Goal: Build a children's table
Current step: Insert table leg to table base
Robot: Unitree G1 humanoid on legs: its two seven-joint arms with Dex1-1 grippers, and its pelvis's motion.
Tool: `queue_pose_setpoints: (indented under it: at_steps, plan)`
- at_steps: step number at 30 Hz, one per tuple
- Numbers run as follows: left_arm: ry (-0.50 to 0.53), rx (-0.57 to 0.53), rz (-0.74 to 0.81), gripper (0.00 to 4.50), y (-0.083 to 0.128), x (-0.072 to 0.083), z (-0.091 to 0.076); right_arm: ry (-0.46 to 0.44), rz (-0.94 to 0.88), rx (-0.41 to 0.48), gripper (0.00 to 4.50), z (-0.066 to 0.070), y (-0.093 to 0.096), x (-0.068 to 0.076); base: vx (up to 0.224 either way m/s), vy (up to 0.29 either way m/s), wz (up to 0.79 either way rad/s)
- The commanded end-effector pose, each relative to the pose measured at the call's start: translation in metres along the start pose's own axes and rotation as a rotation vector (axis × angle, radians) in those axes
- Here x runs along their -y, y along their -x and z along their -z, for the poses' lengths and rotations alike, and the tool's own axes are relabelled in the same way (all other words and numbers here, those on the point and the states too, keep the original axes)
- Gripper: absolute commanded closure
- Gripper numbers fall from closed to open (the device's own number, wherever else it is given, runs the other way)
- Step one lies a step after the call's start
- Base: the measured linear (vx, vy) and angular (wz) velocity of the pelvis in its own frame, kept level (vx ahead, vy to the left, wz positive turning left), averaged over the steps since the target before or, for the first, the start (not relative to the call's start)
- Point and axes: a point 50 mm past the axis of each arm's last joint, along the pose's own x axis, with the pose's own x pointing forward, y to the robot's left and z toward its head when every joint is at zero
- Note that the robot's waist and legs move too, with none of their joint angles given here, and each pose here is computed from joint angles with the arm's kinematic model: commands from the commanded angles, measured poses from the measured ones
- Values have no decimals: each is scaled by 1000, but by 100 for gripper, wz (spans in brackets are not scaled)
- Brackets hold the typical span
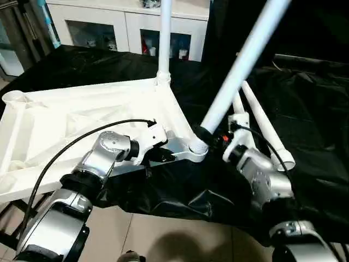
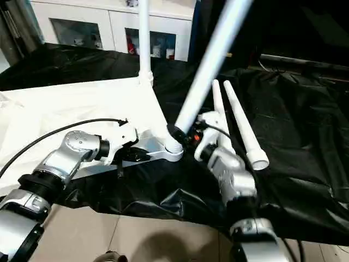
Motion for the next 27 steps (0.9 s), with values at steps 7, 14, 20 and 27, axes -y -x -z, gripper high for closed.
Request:
queue_pose_setpoints:
  at_steps: [7, 14, 20, 27]
  plan:
    - [-1, 13, -66, 450, 5, -7, -1, -1, 143, -42, 261, 30, 29, 19, 0, 0, 0]
    - [-5, 11, -72, 450, 5, -8, 0, 136, 133, -65, 261, 31, 29, 13, 0, 0, 0]
    - [-11, 0, -73, 450, 4, -8, 1, 252, 69, -173, 261, 37, 25, 5, 0, 0, 0]
    - [-16, -4, -63, 450, 3, -7, 3, 296, -1, -277, 261, 37, 20, 4, 0, 0, 0]
